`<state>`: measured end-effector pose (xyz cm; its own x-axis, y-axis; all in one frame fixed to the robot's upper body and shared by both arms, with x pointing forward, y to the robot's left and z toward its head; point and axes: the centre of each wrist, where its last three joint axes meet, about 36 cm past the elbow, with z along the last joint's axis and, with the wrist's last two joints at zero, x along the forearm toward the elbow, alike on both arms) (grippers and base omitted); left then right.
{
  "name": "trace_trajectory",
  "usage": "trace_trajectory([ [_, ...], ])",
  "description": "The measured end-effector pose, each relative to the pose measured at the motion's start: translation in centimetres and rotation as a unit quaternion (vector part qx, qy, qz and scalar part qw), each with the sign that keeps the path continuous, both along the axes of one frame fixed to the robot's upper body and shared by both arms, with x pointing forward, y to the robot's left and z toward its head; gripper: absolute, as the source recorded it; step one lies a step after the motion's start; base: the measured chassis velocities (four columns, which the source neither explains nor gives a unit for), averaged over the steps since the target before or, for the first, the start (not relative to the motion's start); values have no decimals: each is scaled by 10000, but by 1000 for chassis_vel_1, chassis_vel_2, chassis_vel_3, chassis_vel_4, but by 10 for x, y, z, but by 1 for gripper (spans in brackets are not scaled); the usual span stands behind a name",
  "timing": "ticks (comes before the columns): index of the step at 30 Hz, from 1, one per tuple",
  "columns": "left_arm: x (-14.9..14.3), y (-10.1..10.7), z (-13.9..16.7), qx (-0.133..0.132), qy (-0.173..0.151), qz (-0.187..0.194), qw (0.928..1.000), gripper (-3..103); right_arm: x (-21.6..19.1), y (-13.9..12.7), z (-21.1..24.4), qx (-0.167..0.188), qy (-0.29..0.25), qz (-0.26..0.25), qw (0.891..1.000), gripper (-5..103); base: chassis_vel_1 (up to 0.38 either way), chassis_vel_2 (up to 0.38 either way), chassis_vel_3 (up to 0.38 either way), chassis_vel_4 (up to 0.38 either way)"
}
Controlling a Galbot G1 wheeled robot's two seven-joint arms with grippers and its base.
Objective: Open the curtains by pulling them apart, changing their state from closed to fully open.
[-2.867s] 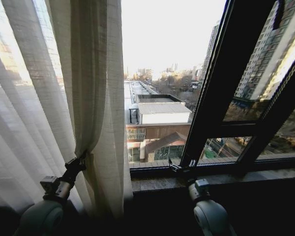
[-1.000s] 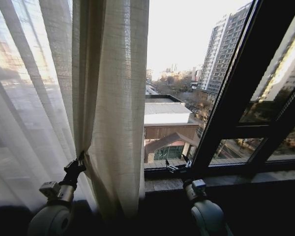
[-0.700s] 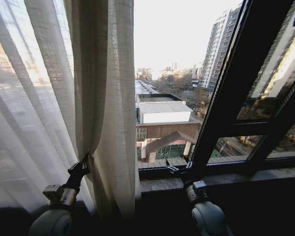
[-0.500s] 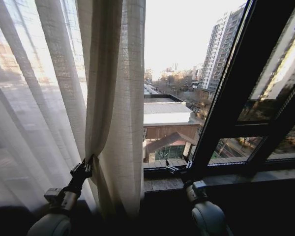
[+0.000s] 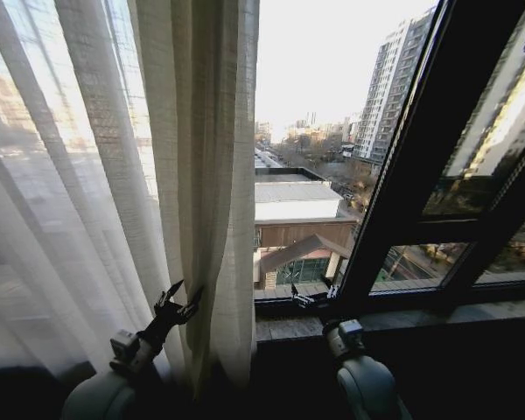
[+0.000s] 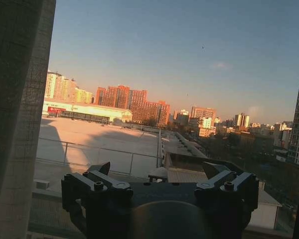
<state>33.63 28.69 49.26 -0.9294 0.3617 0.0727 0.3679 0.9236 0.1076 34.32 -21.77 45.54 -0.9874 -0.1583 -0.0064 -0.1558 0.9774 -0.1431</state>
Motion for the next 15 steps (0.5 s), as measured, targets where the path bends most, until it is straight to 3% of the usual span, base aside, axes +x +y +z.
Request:
trace_trajectory([
  [8,34,-4,0,-132,119,-45,9998,101,2,0,1,-23,-20,-16,10000,100,0,0,0,0],
  [13,44,-6,-6,-287,171,91,9994,85,3,-2,1,-43,-31,-64,10000,100,0,0,0,0],
  [15,44,-5,-8,-318,172,102,9993,75,5,-1,0,-34,-23,-53,10000,100,0,0,0,0],
])
